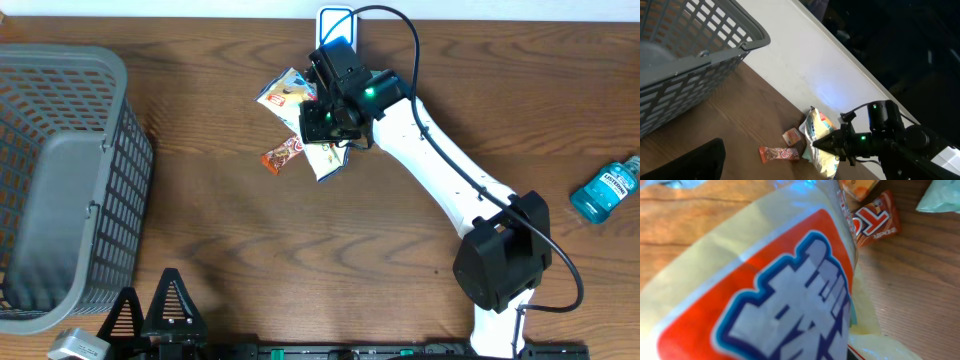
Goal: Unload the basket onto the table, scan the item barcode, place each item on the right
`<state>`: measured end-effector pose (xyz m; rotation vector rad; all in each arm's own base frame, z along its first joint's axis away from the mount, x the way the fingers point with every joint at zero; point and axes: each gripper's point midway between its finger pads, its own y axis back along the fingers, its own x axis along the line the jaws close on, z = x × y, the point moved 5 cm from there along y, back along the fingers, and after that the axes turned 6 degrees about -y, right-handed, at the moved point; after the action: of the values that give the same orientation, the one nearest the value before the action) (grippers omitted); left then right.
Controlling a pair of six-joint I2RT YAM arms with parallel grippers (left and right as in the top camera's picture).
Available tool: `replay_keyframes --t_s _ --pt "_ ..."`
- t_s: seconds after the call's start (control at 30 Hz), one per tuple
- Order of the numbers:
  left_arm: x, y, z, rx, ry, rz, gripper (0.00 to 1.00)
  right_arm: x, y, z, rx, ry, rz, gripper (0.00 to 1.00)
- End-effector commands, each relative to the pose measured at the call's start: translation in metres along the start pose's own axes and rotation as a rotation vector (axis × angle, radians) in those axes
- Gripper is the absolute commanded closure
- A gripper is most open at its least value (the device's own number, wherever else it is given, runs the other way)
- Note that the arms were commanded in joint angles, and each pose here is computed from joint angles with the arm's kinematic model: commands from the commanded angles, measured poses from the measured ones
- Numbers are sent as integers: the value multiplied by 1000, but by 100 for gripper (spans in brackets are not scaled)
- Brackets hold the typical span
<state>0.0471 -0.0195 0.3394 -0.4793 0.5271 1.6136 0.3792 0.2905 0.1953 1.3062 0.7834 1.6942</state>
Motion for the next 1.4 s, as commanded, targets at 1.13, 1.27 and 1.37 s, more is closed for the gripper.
replay_keyframes --t_s 1.13,1.27,1.37 --pt "0 1 0 -10 -4 5 2 17 0 13 -150 298 -74 99" --pt "0 1 0 -10 -4 5 2 20 -1 36 -276 303 -93 99" --pt "0 1 0 -10 -4 5 2 22 -6 45 -318 304 -80 99"
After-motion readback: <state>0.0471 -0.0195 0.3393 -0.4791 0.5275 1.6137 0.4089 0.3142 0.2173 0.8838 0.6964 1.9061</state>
